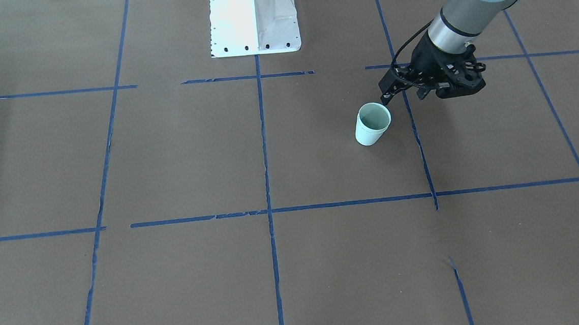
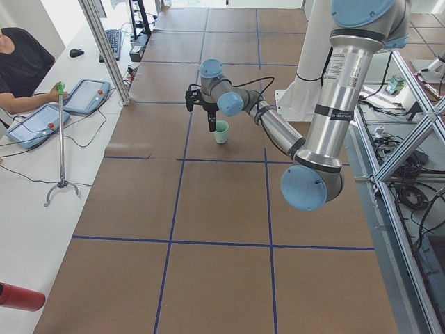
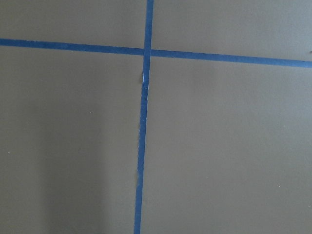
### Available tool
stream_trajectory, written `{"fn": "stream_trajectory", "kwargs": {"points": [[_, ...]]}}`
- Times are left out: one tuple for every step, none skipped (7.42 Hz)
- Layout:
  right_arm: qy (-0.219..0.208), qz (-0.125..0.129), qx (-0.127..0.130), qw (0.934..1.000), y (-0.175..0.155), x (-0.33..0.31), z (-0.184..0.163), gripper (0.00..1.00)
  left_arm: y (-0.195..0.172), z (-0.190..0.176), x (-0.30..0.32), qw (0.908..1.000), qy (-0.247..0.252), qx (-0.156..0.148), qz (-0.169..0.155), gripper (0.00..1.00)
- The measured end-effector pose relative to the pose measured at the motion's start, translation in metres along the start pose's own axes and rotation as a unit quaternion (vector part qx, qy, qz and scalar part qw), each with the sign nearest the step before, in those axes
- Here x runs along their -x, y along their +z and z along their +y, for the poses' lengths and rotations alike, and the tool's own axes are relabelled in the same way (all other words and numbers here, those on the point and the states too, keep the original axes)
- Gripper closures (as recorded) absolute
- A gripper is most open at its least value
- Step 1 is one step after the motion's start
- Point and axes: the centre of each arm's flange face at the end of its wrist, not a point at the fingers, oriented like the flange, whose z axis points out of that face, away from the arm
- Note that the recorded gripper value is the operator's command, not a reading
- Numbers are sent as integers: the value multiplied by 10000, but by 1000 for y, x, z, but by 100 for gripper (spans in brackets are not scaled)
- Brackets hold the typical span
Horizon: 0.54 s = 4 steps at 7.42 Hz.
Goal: Stack cups
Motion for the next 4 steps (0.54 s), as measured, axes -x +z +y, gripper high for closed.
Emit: {"fn": "stream_trajectory", "kwargs": {"points": [[-1,0,-1,10000,0,0,0,0,-16,-15,36,9992,321,-174,-143,0],[0,0,-1,10000,0,0,0,0,-35,-31,81,9969,625,-330,-338,0],[1,0,1,10000,0,0,0,0,-50,-47,131,9938,887,-370,-564,0],[1,0,1,10000,0,0,0,0,-60,-63,187,9904,1101,-321,-777,0]]}}
